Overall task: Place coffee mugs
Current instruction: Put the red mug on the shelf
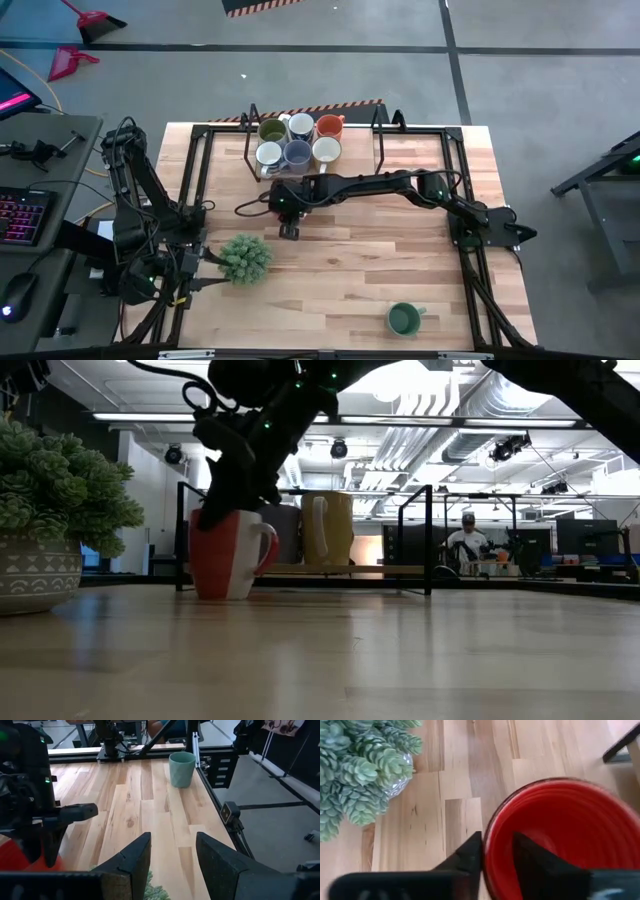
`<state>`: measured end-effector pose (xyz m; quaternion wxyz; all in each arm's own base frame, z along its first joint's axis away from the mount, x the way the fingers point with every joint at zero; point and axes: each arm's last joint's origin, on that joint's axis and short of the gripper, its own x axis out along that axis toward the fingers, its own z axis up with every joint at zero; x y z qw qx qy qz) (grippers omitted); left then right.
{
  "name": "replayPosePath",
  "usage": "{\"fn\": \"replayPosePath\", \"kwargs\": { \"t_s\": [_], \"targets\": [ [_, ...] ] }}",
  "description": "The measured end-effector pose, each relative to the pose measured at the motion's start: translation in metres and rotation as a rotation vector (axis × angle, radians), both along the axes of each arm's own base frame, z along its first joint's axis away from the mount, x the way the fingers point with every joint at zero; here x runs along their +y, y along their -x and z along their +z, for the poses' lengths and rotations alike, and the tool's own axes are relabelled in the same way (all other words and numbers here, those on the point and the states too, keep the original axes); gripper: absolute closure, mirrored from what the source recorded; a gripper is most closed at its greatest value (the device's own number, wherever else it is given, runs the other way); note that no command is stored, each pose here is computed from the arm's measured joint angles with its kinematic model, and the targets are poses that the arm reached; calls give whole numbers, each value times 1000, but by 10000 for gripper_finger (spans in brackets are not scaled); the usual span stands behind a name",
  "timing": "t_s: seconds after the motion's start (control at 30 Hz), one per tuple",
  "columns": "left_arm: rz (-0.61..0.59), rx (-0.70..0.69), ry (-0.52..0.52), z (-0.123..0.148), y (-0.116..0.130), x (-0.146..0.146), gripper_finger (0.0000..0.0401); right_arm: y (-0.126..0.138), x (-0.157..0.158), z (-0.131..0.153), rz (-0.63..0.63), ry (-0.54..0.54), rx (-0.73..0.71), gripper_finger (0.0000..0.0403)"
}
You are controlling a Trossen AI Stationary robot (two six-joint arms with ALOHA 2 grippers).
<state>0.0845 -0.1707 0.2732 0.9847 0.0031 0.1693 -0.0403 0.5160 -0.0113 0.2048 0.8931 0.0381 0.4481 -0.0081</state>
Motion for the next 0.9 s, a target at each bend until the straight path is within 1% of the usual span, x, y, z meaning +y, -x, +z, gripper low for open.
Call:
{"fn": "replayPosePath", "kwargs": {
  "t_s": [0.13,0.17,0.23,0.33,0.43,0.57,0.63,0.7,0.83,0.9],
  "targets": [
    [0,0,-1,0,0,0,256,1,-1,0,-48,-12,11,386],
    [-1,0,-1,0,0,0,256,1,-1,0,-58,-10,12,392],
    [-1,0,-1,0,0,0,256,2,2,2,-74,-14,11,392],
    [-1,1,-1,0,0,0,256,3,8,8,-65,-15,35,398],
    [-2,1,-4,0,0,0,256,6,19,30,-50,4,61,400],
    [-10,-1,-25,0,0,0,256,13,35,75,-43,105,14,401],
    [-10,-1,-25,0,0,0,256,23,36,93,-76,118,-41,402],
    [-10,-1,-25,0,0,0,256,36,35,109,-137,116,-36,402],
    [-15,-3,-38,0,0,0,256,62,38,137,-249,221,-7,402],
    [-16,-4,-39,0,0,0,256,75,38,151,-304,249,-3,402]
  ]
}}
